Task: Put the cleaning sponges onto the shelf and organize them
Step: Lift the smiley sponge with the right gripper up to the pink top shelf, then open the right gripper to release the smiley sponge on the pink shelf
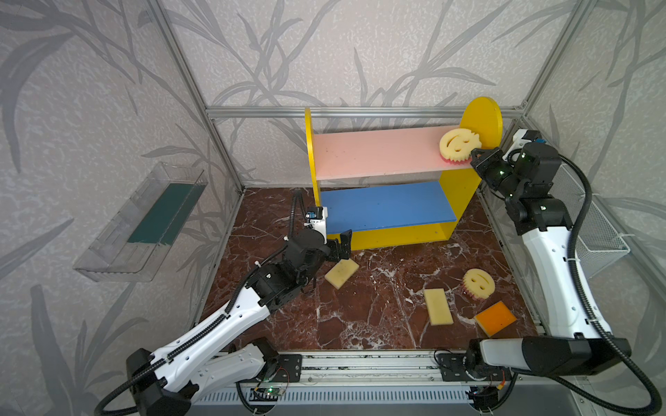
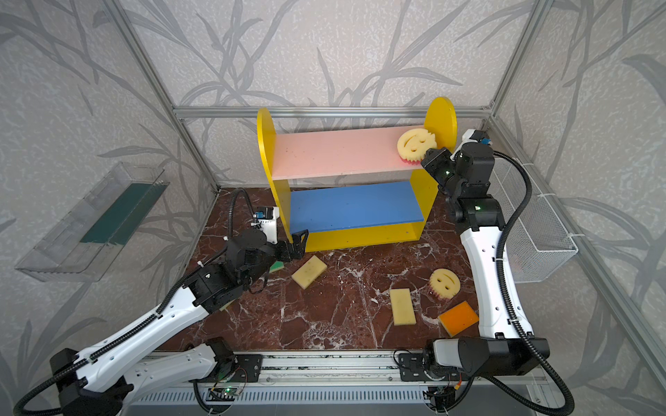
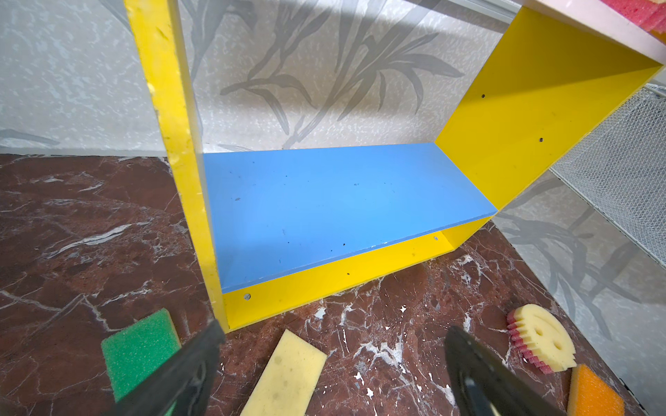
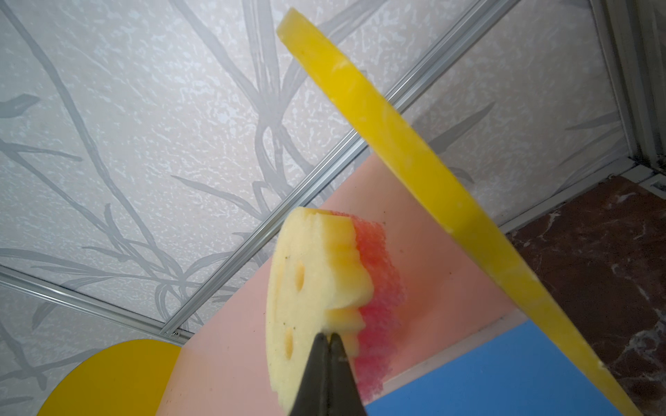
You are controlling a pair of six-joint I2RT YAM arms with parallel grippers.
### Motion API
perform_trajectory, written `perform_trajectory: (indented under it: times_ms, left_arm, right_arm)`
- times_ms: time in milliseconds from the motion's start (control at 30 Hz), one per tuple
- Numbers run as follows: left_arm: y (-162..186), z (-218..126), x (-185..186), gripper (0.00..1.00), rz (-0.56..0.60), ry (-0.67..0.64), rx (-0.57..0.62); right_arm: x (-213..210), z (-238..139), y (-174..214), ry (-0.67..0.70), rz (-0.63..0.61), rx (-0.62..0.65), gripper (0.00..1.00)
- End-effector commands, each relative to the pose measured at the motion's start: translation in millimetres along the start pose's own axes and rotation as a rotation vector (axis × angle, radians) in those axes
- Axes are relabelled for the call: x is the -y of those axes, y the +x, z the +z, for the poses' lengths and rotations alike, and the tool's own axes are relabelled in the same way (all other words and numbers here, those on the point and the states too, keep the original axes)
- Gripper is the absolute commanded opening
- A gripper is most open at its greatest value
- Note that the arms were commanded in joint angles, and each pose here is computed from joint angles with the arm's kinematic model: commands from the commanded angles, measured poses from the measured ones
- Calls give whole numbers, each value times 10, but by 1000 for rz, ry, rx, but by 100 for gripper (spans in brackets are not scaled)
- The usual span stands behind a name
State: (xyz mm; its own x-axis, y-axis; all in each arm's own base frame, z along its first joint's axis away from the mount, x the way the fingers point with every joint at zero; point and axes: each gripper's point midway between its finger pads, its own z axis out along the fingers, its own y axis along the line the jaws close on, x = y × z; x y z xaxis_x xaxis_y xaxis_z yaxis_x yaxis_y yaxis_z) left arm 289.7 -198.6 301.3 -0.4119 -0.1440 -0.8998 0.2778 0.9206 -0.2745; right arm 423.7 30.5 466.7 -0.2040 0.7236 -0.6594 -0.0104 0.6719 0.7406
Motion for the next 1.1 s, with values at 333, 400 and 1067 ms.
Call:
perform_trajectory:
  times_ms: [333, 400, 1067]
  left_arm:
    - [75, 25, 2, 97, -14, 9, -7]
    - [74, 24, -2, 98, -16, 8, -6]
    - [124, -67, -88, 99, -15, -10, -11]
  right_arm:
    - [-45, -14, -93, -39, 13, 58, 41]
    - [-61, 5, -79, -47, 12, 47, 45]
    - [-139, -410, 173, -95, -96, -45, 79]
